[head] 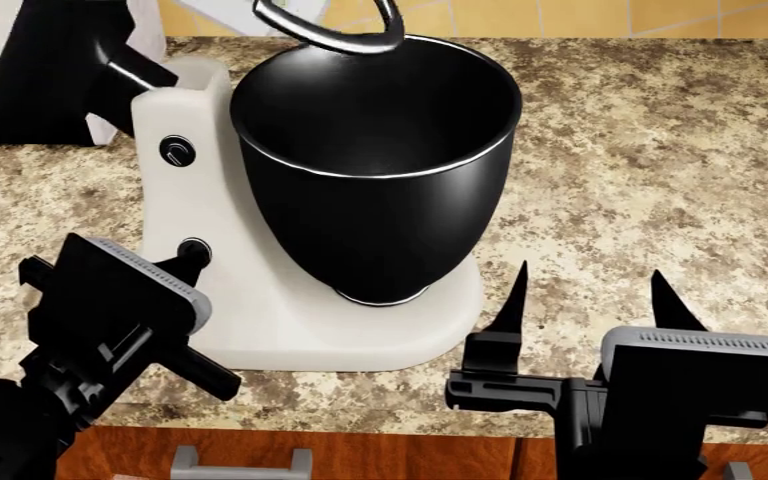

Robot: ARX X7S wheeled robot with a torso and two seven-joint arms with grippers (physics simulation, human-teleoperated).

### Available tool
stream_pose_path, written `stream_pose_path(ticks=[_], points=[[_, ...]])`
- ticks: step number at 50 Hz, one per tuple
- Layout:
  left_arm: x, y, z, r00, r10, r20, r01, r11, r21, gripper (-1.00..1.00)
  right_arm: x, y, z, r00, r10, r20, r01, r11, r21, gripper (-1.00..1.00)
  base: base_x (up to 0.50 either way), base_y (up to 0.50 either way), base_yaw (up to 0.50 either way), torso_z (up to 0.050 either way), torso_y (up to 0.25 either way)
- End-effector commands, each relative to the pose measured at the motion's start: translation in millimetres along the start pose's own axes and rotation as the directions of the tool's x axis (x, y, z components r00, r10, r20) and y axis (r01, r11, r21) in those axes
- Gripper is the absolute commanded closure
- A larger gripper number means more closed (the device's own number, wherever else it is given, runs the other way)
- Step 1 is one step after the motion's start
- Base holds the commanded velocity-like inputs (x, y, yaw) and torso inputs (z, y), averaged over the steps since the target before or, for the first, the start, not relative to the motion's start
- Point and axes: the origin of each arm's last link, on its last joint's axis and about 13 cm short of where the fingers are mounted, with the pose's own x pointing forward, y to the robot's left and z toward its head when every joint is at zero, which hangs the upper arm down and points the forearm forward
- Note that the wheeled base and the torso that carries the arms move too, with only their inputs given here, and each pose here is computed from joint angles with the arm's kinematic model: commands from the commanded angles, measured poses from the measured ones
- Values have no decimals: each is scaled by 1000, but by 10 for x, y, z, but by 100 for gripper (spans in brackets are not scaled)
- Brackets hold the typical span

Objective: Open the stand mixer head.

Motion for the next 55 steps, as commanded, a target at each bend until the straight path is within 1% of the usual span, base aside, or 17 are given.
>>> stream_pose_path(ticks=[1,6,9,10,13,15,17,19,20,22,29,32,36,37,41,42,55], points=[[109,127,-149,991,93,-93,-93,996,5,100,-14,-5,18,1000,-2,7,2,1000,2,-100,21,-4,-12,0,0],[64,122,-129,991,112,-75,-112,994,12,100,-5,1,-2,1000,5,-1,-5,1000,-1,-100,20,-5,-15,0,0],[-160,16,-63,996,84,-8,-84,996,21,100,5,-3,-9,1000,0,-1,0,1000,-2,-100,5,-3,-9,0,0],[-242,6,15,991,129,30,-126,989,-83,100,11,0,-18,1000,0,-4,0,1000,-3,-100,0,0,0,0,0],[-480,-133,153,973,185,136,-177,982,-70,100,12,-3,-7,1000,1,-1,-1,1000,-2,-100,0,0,0,0,0],[-591,-163,254,950,243,194,-219,966,-139,100,7,-1,0,1000,2,0,-2,1000,-3,-100,0,0,0,0,0],[-627,-217,231,966,193,171,-183,980,-74,100,4,2,0,1000,5,0,-5,1000,-2,-100,0,0,0,0,0],[-629,-232,231,961,214,174,-198,975,-104,100,-2,4,2,1000,6,0,-6,1000,-2,-100,0,0,0,0,0],[-662,-239,274,942,269,199,-232,953,-193,100,-5,6,11,1000,6,2,-6,1000,2,-100,0,0,0,0,0],[-675,-270,237,959,218,182,-194,971,-138,100,-7,9,13,1000,7,2,-7,1000,3,-100,0,0,0,0,0],[-725,-249,280,943,259,211,-214,953,-216,100,0,19,-8,1000,8,-2,-8,1000,-3,-100,0,0,0,0,0],[-750,-259,285,937,274,216,-241,956,-165,100,-5,24,-15,1000,8,-1,-8,1000,-8,-100,0,0,0,0,0],[-761,-270,299,944,251,212,-214,959,-184,100,-2,30,-30,1000,14,-8,-14,1000,-8,-100,0,0,0,0,0],[-758,-266,293,942,260,210,-225,958,-176,-100,-2,30,-31,1000,13,-8,-13,1000,-9,-100,0,0,0,0,0],[-769,-262,298,938,272,213,-224,948,-225,-100,3,34,-43,1000,14,-13,-14,1000,-11,-100,0,0,0,0,0],[-775,-265,291,938,268,219,-234,957,-170,-100,0,37,-43,1000,17,-13,-17,1000,-7,-100,0,0,0,0,0],[-817,-237,265,935,289,206,-246,946,-212,-100,7,34,-50,1000,12,-15,-12,1000,-12,-100,0,0,0,0,0]])
